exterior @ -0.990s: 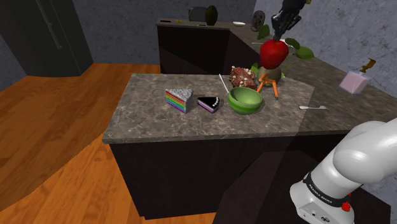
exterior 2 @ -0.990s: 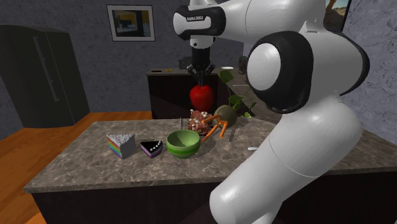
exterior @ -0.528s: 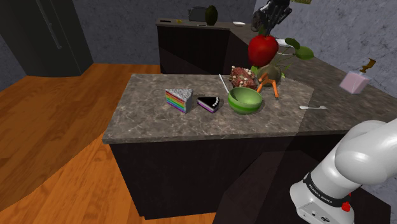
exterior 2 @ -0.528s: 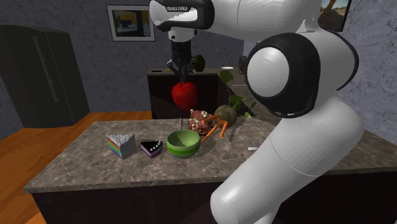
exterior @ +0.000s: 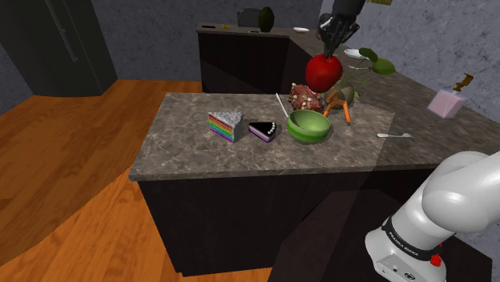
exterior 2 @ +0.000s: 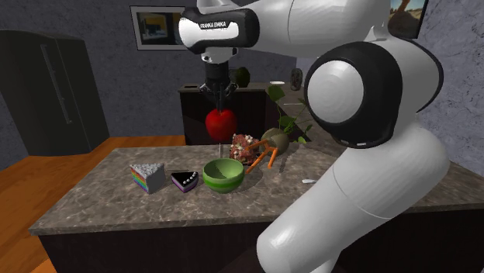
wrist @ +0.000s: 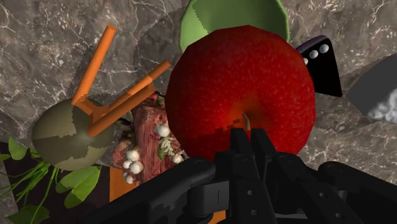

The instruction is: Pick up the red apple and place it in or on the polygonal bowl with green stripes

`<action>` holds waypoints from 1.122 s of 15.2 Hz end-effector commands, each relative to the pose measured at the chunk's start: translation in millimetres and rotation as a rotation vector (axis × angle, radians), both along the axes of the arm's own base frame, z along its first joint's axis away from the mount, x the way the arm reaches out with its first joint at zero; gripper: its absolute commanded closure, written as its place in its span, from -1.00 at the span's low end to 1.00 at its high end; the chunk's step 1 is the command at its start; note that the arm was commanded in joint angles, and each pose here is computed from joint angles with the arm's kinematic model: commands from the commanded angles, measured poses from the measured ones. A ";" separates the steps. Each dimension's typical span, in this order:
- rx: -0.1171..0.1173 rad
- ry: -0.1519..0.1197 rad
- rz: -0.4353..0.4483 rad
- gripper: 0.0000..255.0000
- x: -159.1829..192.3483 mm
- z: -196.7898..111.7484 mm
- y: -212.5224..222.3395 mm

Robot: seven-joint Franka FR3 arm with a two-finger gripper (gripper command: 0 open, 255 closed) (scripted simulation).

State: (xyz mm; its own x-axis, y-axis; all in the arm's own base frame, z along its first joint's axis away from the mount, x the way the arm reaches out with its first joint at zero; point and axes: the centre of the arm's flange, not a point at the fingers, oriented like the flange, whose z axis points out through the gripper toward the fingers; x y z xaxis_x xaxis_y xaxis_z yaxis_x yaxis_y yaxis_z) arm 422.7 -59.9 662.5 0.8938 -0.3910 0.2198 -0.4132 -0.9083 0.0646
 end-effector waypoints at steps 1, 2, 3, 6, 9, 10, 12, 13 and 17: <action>0.000 -0.001 0.000 1.00 0.2 -11.2 -1.1; 0.000 -0.001 0.000 1.00 0.2 -16.4 -1.1; 0.000 -0.001 0.000 1.00 0.2 -21.7 -1.1; 0.000 -0.001 0.000 1.00 0.2 -37.6 -1.1; 0.000 -0.001 0.000 1.00 0.2 -53.4 -1.1; 0.000 -0.001 0.000 1.00 0.2 -58.7 -1.1; 0.000 -0.001 0.000 1.00 0.2 -69.2 -1.1; 0.000 -0.001 0.000 1.00 0.2 -74.5 -1.1; 0.000 -0.001 0.000 1.00 0.2 -95.7 -1.1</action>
